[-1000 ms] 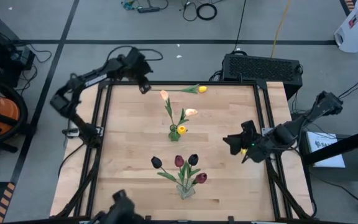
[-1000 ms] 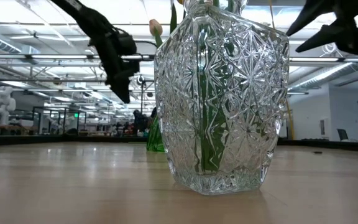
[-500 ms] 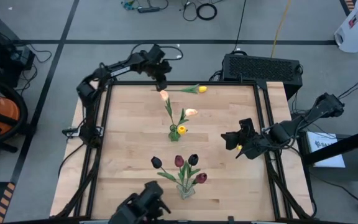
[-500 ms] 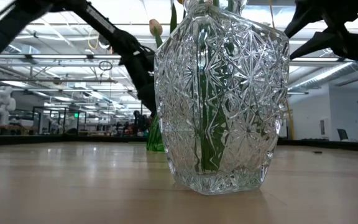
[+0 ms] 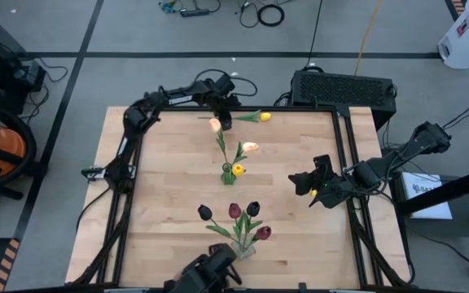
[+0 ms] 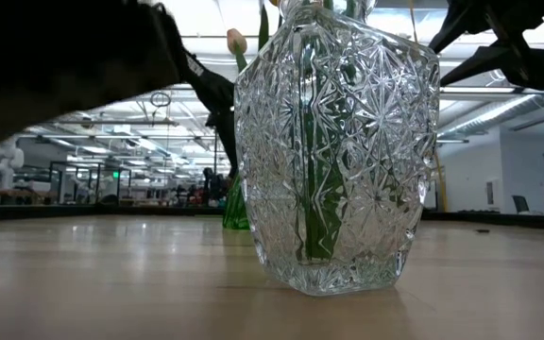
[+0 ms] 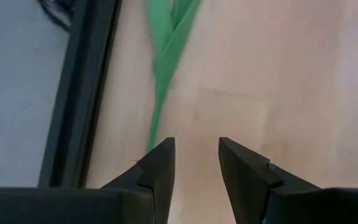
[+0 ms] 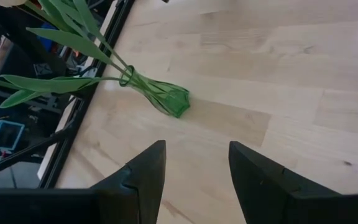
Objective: Sort flowers into vase by color
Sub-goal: Put the yellow flower into the green vase
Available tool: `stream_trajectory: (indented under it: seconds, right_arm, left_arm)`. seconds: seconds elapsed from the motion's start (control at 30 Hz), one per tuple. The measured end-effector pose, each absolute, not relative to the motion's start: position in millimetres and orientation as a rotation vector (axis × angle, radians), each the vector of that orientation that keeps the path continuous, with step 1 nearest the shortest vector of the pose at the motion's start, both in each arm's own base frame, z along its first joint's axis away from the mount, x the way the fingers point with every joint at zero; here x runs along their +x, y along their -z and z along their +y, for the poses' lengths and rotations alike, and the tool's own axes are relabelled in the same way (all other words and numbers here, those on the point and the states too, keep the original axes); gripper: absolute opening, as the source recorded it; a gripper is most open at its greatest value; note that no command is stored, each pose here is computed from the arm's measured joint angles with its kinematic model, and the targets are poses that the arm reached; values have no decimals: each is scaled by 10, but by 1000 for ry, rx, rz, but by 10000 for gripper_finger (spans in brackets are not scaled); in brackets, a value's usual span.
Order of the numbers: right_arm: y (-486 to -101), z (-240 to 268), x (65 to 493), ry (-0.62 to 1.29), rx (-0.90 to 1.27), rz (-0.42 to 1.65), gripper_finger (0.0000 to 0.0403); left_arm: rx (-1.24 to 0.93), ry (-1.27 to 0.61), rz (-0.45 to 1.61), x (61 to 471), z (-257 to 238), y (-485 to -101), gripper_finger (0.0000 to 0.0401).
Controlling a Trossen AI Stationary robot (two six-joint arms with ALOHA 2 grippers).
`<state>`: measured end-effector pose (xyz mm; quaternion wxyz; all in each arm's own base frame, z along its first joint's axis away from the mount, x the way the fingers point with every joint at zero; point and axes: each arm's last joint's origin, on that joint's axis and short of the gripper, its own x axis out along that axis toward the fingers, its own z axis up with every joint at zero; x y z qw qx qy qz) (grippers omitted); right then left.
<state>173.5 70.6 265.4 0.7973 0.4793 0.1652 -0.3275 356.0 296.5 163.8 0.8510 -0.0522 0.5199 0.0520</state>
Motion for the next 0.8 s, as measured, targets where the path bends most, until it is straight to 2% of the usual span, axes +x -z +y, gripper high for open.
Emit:
stream_trajectory:
  seconds: [0.13, 0.5, 0.6, 0.73, 0.8]
  right_arm:
    - [-2660, 710, 1741, 697, 1035, 349, 169]
    - [-2665, 711, 1745, 696, 1038, 341, 169]
    - [-2665, 710, 1745, 697, 1037, 339, 169]
    - [-2665, 710, 1745, 697, 1037, 339, 169]
    - [-2665, 710, 1745, 697, 1037, 339, 169]
  left_arm:
    - [-86, -160, 1142, 3577, 3010, -1540, 132]
    - [-142, -149, 1232, 3520, 3052, -1314, 125]
    - [-166, -170, 1235, 3518, 3053, -1310, 100]
    - [-183, -182, 1244, 3511, 3048, -1297, 26]
    - [-189, -184, 1247, 3509, 3047, -1292, 11]
